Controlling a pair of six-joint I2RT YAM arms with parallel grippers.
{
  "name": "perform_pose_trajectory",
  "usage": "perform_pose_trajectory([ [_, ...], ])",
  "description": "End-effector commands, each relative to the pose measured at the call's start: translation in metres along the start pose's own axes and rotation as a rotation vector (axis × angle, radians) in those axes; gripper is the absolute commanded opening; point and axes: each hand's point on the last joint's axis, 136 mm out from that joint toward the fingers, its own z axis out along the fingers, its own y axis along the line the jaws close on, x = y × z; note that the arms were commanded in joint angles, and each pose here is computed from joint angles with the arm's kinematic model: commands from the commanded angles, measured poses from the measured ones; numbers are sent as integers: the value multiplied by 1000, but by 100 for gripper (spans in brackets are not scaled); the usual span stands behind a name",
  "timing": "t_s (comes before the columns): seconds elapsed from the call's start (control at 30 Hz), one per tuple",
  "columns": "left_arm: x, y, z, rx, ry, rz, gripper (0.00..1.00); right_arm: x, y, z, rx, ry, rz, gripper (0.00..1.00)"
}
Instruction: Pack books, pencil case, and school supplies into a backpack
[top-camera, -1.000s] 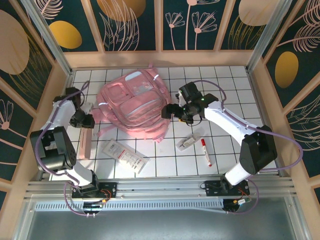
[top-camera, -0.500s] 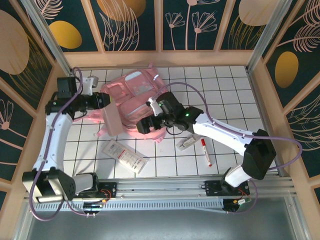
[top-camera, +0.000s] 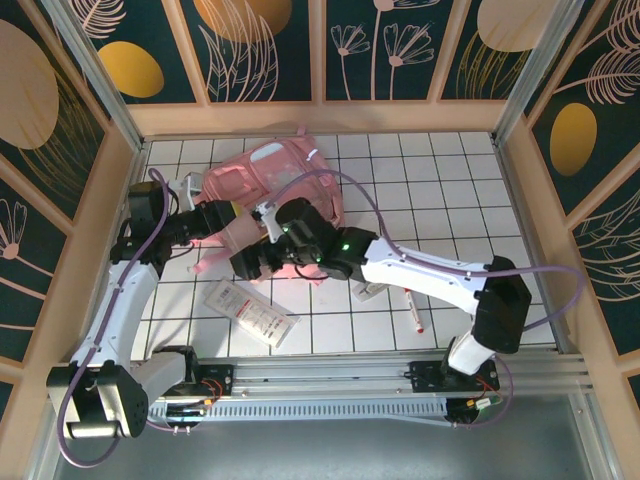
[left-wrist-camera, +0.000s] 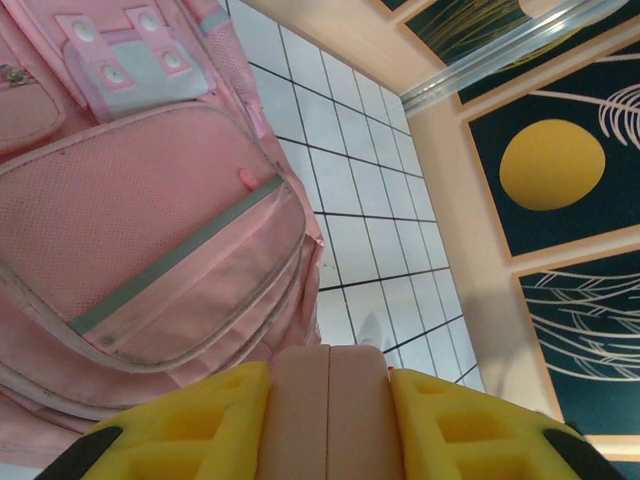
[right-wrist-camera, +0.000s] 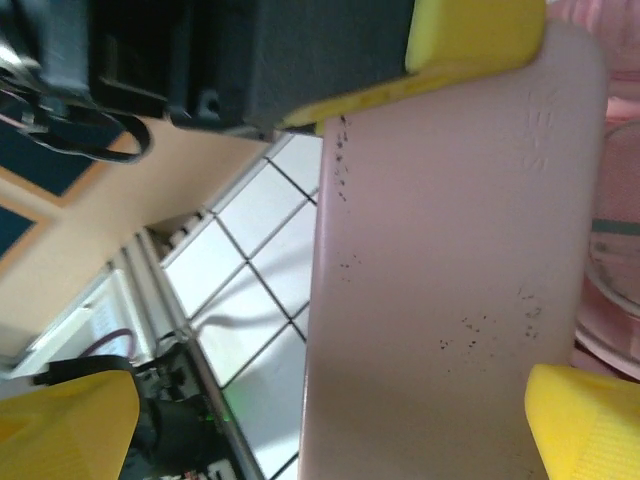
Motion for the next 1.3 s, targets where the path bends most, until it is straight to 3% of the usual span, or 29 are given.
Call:
perform_pose_trajectory([
  [0.0,0,-13,-1,65,-6,-32,0,-1,-54,4,341,-23,-8,99],
  [0.07,3,-14,0,72,5,-31,0,9,-54,8,388,6,-85,99],
  [0.33,9,-17,2,101,49,-32,0,39,-29,32,250,119,-103,99],
  [0.4,9,-20,2,114,55,-32,0,37,-26,32,211,127,-95,85],
  [0.5,9,-23,3,136,68,-38,2,32,-19,28,109,134,-50,51],
  [0.57,9,-24,4,141,71,-30,12,31,-22,25,86,132,-12,42],
  [0.63,4,-29,2,151,50,-6,37,29,-28,18,100,120,15,42],
  [0.67,0,-33,0,157,34,20,44,27,-31,14,111,112,24,42],
  [0.8,-27,-56,-15,151,-110,274,68,28,-56,-12,162,107,100,41],
  [0.9,-31,-34,-1,79,-132,338,68,32,-88,-43,221,100,180,41],
  [1.07,14,-44,49,57,-14,666,75,45,-169,-107,401,75,345,41],
  [1.17,41,-39,82,17,116,806,73,53,-206,-140,459,66,450,41],
  [1.27,78,-23,115,-80,301,1047,71,50,-221,-162,484,34,478,41],
])
